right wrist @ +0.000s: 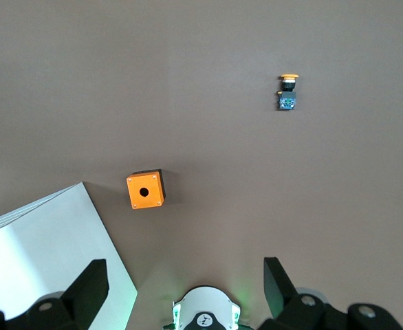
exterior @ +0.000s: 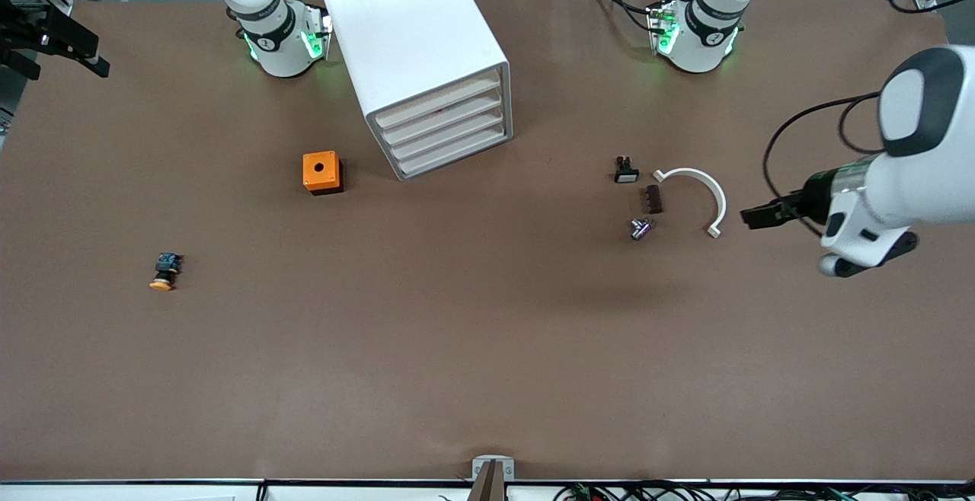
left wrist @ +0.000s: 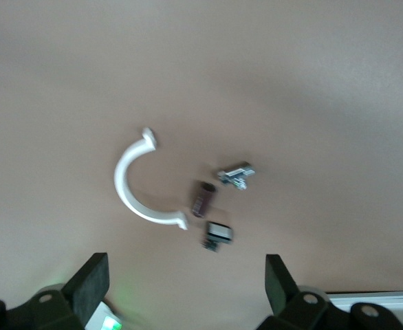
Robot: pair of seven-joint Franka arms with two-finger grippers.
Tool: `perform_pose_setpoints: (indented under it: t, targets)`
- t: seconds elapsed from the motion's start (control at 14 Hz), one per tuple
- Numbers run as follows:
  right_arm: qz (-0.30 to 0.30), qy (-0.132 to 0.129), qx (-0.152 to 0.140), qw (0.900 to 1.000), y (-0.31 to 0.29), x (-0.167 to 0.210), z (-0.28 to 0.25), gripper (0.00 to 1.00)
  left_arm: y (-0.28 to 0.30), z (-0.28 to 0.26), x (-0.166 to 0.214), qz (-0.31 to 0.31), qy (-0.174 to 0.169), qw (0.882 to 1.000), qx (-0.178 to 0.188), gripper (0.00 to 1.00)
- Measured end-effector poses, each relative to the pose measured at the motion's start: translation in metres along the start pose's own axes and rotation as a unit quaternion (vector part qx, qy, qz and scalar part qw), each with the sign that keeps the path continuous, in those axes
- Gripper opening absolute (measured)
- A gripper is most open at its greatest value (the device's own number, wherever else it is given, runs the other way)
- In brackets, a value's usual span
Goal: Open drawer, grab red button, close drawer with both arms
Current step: 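Move the left gripper toward the white cabinet's drawer front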
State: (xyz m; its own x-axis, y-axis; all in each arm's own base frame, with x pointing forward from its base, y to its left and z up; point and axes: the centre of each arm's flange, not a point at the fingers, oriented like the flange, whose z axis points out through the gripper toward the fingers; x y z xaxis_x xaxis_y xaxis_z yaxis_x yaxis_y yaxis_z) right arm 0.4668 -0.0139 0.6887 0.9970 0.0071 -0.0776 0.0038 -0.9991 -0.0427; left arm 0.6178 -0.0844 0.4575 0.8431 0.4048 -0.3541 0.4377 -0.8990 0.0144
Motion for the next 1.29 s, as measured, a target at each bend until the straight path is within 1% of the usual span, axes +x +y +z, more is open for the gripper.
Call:
perform_pose_setpoints:
  t: [0.14, 0.21, 0.29, 0.36, 0.5, 0.57, 0.64, 0.71, 0.86, 1.0, 1.14, 1.21, 1.29]
  targets:
    - [0.001, 0.001, 0.0, 1.0, 0.001, 0.0, -0.001, 1.0, 0.017, 0.016, 0.003, -0.057, -0.03, 0.998, -0.024, 1.0]
    - [0.001, 0.003, 0.0, 1.0, 0.001, 0.0, -0.002, 1.0, 0.024, 0.02, 0.005, -0.095, -0.05, 0.993, -0.039, 1.0]
    - [0.001, 0.004, 0.0, 1.0, 0.001, 0.0, -0.004, 1.0, 0.031, 0.025, 0.004, -0.136, -0.078, 0.986, -0.051, 1.0]
    - [0.0, 0.003, 0.0, 1.0, 0.0, 0.0, -0.007, 1.0, 0.041, 0.032, 0.002, -0.176, -0.116, 0.976, -0.056, 1.0]
    - [0.0, 0.003, 0.0, 1.0, 0.0, 0.001, -0.011, 1.0, 0.065, 0.052, 0.0, -0.244, -0.191, 0.949, -0.057, 1.0]
    - [0.001, 0.004, -0.001, 1.0, 0.0, 0.002, -0.011, 1.0, 0.08, 0.067, -0.001, -0.279, -0.22, 0.934, -0.05, 1.0]
    - [0.001, 0.003, -0.001, 1.0, 0.001, 0.004, -0.011, 1.0, 0.095, 0.084, -0.004, -0.314, -0.238, 0.918, -0.034, 1.0]
    - [0.001, 0.002, -0.001, 1.0, 0.001, 0.005, -0.01, 1.0, 0.112, 0.103, -0.008, -0.351, -0.25, 0.902, -0.011, 1.0]
    - [0.001, -0.001, -0.001, 1.0, 0.001, 0.007, -0.008, 1.0, 0.147, 0.145, -0.02, -0.427, -0.277, 0.86, 0.037, 1.0]
    - [0.001, -0.004, 0.0, 1.0, 0.001, 0.007, -0.007, 1.0, 0.168, 0.182, -0.024, -0.491, -0.305, 0.813, 0.075, 1.0]
    - [0.001, -0.01, 0.0, 1.0, 0.001, 0.006, -0.006, 1.0, 0.181, 0.207, -0.028, -0.548, -0.327, 0.762, 0.108, 1.0]
    - [0.001, -0.011, 0.0, 1.0, 0.001, 0.006, -0.006, 1.0, 0.186, 0.215, -0.031, -0.569, -0.336, 0.74, 0.124, 1.0]
    - [0.002, -0.011, 0.0, 1.0, 0.001, 0.005, -0.006, 1.0, 0.191, 0.222, -0.035, -0.584, -0.346, 0.721, 0.14, 1.0]
